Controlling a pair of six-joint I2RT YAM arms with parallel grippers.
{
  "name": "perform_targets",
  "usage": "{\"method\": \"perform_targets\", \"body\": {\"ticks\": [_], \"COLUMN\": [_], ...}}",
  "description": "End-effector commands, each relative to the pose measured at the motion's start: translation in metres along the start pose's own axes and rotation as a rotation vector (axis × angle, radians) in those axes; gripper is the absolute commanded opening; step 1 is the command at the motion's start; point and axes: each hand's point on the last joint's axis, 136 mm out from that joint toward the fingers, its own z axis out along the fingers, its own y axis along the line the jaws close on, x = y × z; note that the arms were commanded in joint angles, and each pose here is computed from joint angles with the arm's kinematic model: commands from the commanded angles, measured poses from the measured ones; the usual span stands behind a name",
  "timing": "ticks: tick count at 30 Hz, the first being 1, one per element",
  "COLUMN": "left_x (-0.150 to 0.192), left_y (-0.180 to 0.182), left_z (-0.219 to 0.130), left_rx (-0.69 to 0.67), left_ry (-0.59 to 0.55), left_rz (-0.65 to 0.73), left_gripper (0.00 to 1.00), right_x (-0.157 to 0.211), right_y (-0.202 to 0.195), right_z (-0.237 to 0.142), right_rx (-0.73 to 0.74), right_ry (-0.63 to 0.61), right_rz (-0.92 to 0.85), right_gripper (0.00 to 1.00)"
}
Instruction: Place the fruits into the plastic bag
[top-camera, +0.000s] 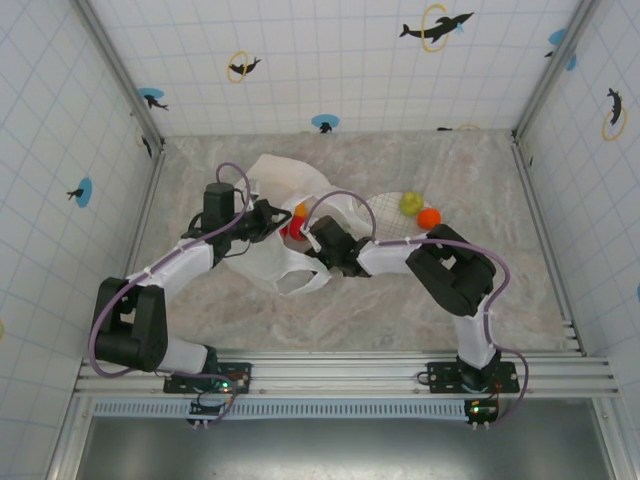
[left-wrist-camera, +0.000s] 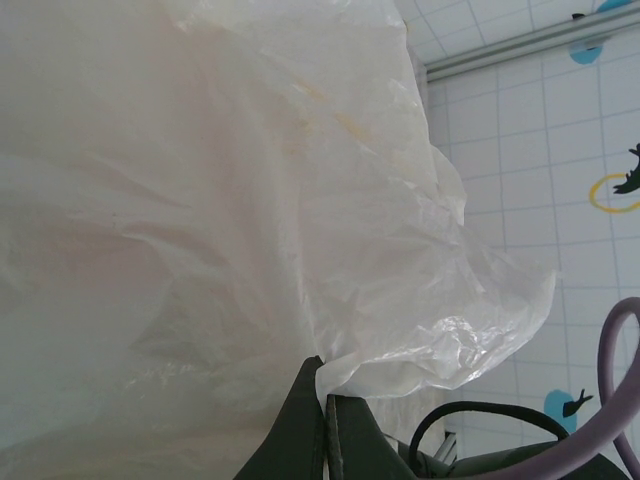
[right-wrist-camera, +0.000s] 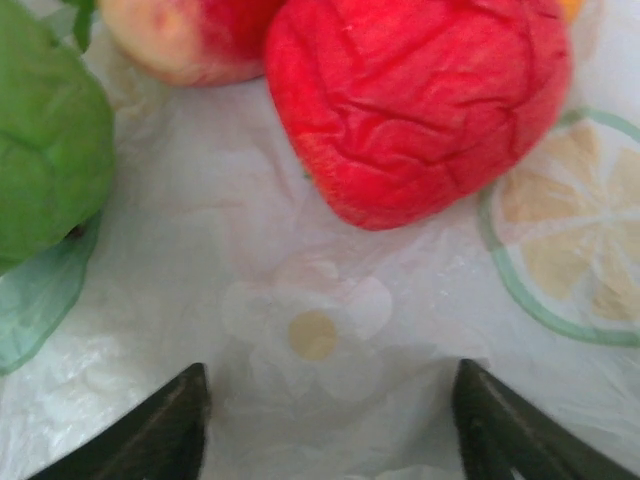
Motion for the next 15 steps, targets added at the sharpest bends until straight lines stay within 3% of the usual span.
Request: {"method": "perform_targets", "body": {"ticks": [1,5,12,15], "left_x": [0.001,0.0,-0.005,-0.009], "left_y": [0.002,0.002,0.002,0.001], "left_z": [-0.002,-0.003,-0.005,-0.007], "left_rx": [0.012,0.013,0.006,0.005], "left_ry": [0.007,0.004,-0.008,-0.021], "left_rz": [-0.004,-0.003,0.003,0.005], "left_gripper": [0.0,0.0,0.0,0.0], "right_x": [0.056,0.061,0.026,0.005], "right_y": [0.002,-0.003,-0.008,-0.007], "right_z": [0.008,0.004,-0.005,-0.013], "right_rx": [0.033,0.086,0.12,0.122], "right_ry": [0.178,0.178,0.075,0.006], "right_rz": [-0.036,-0.057,-0.013,0.018], "right_gripper": [0.51,0.36,0.05,0.0]}}
